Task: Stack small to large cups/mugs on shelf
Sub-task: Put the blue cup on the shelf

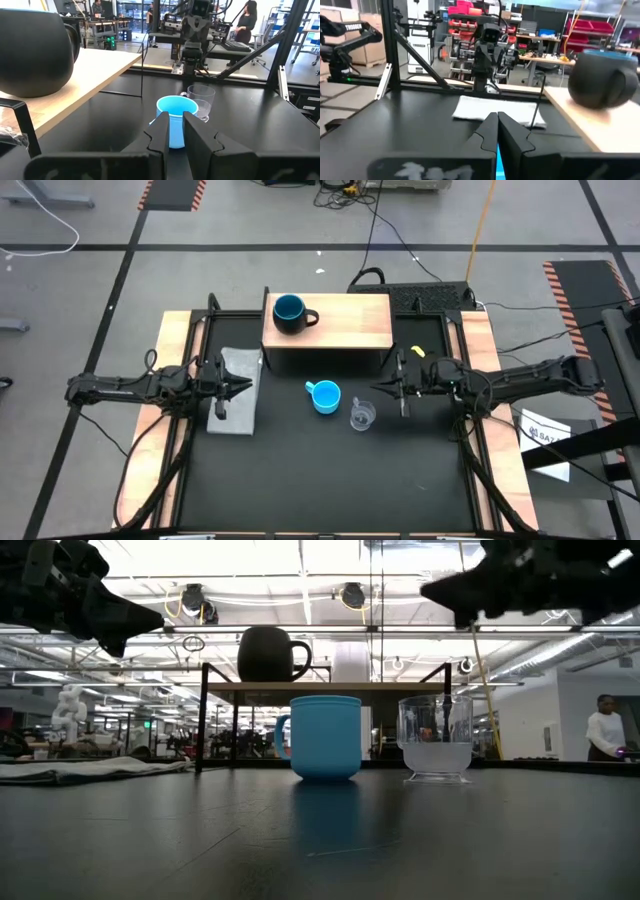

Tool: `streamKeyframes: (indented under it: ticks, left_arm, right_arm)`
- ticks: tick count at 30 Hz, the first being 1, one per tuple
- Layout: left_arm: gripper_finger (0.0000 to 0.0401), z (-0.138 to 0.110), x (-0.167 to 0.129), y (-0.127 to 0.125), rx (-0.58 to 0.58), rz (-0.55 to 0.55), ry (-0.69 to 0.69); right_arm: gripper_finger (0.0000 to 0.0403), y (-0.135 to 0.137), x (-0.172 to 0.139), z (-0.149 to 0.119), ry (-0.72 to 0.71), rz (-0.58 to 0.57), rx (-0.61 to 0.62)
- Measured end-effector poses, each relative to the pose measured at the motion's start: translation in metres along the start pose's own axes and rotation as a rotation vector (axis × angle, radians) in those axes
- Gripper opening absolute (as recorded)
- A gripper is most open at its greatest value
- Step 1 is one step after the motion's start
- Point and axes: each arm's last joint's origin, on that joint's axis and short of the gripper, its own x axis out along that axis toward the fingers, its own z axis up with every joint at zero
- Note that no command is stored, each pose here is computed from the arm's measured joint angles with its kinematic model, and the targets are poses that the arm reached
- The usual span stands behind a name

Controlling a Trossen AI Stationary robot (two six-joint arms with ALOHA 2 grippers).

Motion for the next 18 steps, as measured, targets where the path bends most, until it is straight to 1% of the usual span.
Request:
streamKeyframes:
  ticks: [3, 5, 11, 16, 18]
  left_arm:
    - [0.0056, 0.0, 0.0, 0.0, 0.003, 0.0, 0.0]
    - [0.0056, 0.0, 0.0, 0.0, 0.01, 0.0, 0.001]
    - [0.0056, 0.0, 0.0, 0.0, 0.012, 0.0, 0.003]
    - [0.0056, 0.0, 0.0, 0.0, 0.017, 0.0, 0.003]
    - [0.0056, 0.0, 0.0, 0.0, 0.02, 0.0, 0.003]
  right_arm:
    - [0.0, -0.003, 0.01, 0.008, 0.013, -0.002, -0.03]
    - [0.0, -0.008, 0.017, 0.013, 0.025, 0.005, -0.028]
    - [0.0, -0.026, 0.035, 0.018, 0.045, 0.043, 0.053]
    - [0.0, -0.039, 0.043, 0.016, 0.019, 0.0, 0.085]
    - [0.0, -0.042, 0.046, 0.015, 0.006, 0.002, 0.091]
